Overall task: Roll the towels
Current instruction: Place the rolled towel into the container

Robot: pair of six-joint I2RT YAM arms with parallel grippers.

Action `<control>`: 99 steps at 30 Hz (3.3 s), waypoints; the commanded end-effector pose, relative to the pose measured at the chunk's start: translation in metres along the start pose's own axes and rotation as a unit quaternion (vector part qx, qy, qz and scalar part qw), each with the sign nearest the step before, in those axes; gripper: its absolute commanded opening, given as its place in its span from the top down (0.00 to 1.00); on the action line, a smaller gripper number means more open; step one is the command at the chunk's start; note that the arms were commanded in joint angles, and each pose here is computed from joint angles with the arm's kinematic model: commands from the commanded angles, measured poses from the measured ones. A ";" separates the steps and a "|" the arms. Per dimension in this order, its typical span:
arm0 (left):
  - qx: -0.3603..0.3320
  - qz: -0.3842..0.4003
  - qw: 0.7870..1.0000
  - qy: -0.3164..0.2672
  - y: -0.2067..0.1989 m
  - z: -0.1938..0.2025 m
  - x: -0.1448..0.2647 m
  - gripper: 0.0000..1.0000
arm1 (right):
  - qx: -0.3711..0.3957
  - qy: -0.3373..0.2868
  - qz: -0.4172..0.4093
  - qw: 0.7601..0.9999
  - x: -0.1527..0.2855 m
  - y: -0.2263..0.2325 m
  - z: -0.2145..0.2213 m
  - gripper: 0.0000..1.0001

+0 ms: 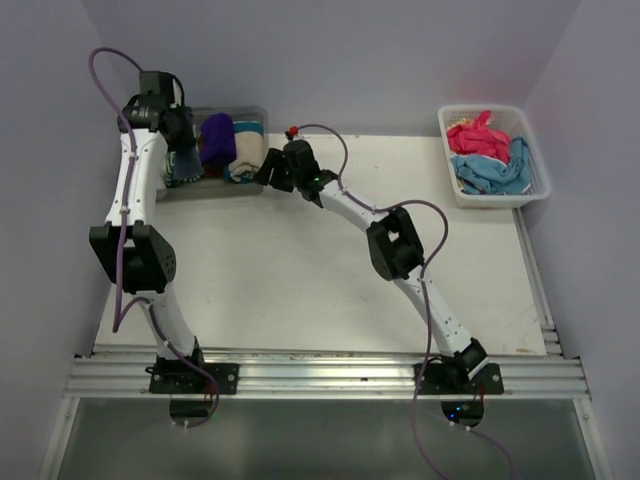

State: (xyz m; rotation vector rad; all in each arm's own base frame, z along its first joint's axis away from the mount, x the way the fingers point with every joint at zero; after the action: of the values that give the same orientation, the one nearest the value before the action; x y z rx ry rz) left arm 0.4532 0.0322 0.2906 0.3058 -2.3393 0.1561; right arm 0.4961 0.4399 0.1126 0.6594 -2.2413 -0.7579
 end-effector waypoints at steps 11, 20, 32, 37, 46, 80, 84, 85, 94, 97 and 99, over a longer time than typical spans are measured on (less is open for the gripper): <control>0.014 0.021 0.999 -0.048 0.000 -0.015 0.025 0.79 | -0.018 -0.006 -0.044 0.999 0.036 0.035 -0.009 1.00; 0.006 0.019 0.999 -0.032 0.000 -0.009 0.017 0.79 | -0.039 0.047 -0.026 0.998 0.075 0.025 0.017 1.00; 0.021 0.032 0.997 0.065 -0.009 0.019 -0.024 0.79 | -0.030 0.044 -0.029 0.998 0.100 0.032 0.031 0.91; 0.052 0.034 0.994 0.088 0.002 0.032 -0.027 0.79 | -0.026 0.049 -0.021 0.998 0.102 0.028 0.038 0.90; 0.102 0.091 0.985 0.108 0.022 0.036 -0.042 0.79 | -0.018 0.056 -0.013 0.998 0.104 0.024 0.047 0.90; 0.083 0.022 0.988 0.132 0.033 0.041 -0.073 0.28 | 0.008 0.081 -0.014 0.997 0.101 0.041 0.075 0.88; 0.081 0.017 0.991 0.101 0.034 0.025 -0.051 0.25 | 0.010 0.085 -0.014 0.996 0.101 0.041 0.079 0.88; 0.082 0.016 0.993 0.087 0.035 0.018 -0.041 0.23 | 0.011 0.084 -0.014 0.996 0.102 0.042 0.079 0.88; 0.089 0.027 0.996 0.005 0.035 -0.018 0.020 0.11 | 0.033 0.057 -0.007 0.998 0.114 0.048 0.067 0.39; 0.088 0.036 0.995 -0.026 0.035 -0.022 0.043 0.10 | 0.056 0.045 0.007 0.997 0.124 0.051 0.057 0.32; 0.089 0.040 0.995 -0.034 0.033 -0.016 0.047 0.10 | 0.070 0.036 0.018 0.997 0.130 0.052 0.049 0.30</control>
State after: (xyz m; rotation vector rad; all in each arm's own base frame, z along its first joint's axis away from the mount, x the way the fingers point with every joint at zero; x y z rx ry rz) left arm 0.4375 0.0641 0.3075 0.3104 -2.3163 0.3891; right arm 0.3627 0.4235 0.1198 0.6713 -2.1346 -0.5898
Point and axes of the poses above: each gripper's point midway between its finger pads, its own x axis back along the fingers, its own y axis along the line the jaws close on, z = x × y, the point moved 6 cm from there along x, back along the fingers, and after that the axes turned 2 degrees about -x, right-handed, at the moved point
